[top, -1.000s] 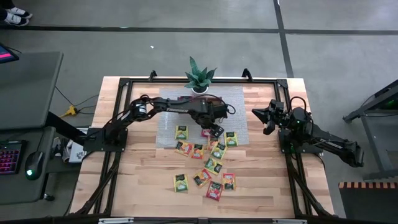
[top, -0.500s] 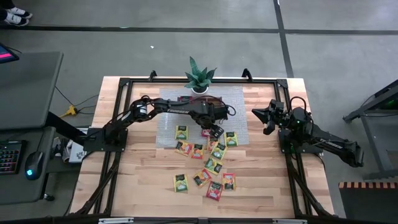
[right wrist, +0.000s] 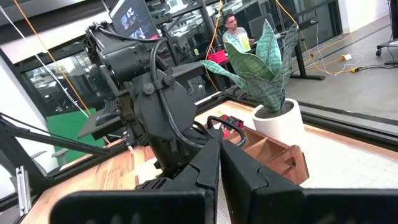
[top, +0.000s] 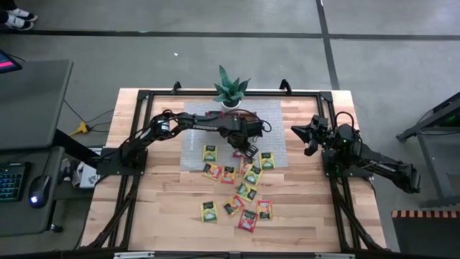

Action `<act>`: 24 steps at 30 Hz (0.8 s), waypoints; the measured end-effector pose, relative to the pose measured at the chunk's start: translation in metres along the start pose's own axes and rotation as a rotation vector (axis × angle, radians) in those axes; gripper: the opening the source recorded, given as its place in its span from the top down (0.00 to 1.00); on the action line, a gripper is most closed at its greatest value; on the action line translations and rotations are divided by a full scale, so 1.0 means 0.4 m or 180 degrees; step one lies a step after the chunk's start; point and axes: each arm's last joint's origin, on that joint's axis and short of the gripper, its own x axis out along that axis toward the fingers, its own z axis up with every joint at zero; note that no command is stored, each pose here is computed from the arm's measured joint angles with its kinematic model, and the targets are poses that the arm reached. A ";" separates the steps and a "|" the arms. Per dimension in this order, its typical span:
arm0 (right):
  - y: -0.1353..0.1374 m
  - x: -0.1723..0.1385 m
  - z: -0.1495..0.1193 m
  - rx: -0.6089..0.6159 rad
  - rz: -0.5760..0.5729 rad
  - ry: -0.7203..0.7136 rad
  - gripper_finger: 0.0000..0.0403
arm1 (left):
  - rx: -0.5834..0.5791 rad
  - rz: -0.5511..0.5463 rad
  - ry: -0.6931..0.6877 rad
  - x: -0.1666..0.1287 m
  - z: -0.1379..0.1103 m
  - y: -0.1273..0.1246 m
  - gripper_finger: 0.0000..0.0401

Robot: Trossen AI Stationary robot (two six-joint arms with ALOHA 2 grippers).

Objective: Pick & Place Tea
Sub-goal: Put the red tea bag into the left section of the wooden organizer

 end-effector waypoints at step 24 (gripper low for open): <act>0.000 0.000 0.000 0.0000 0.0000 0.0000 0.97 | 0.0088 0.0018 -0.0052 -0.018 0.010 -0.007 1.00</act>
